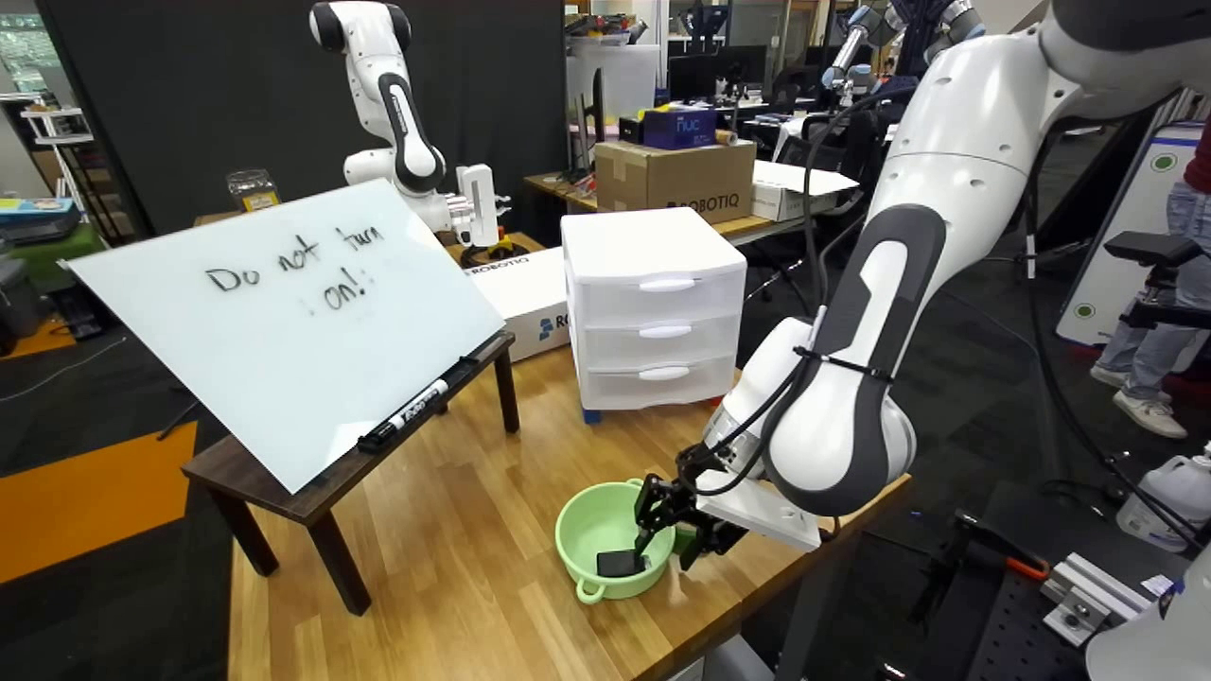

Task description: Spill out the black object from the green bowl

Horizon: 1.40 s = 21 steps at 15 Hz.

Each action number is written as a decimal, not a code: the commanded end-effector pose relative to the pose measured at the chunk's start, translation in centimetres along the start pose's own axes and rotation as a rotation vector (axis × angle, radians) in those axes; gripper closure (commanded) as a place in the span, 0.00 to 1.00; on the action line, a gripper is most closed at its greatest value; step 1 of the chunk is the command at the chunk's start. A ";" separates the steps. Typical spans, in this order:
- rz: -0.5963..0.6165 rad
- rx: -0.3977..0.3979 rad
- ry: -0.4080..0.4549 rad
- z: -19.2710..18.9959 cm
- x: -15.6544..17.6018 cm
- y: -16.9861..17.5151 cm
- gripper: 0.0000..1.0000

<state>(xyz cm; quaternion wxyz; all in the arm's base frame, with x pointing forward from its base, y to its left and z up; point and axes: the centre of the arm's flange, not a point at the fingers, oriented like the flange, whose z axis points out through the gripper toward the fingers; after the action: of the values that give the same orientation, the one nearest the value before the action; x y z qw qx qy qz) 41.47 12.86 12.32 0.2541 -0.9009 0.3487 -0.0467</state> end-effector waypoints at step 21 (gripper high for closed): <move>-0.373 0.056 0.071 -2.9 -5.1 -3.5 0.00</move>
<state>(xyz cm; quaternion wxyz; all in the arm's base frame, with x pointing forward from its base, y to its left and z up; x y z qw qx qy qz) 41.64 17.14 18.20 0.2551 -0.9381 0.1997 -0.1221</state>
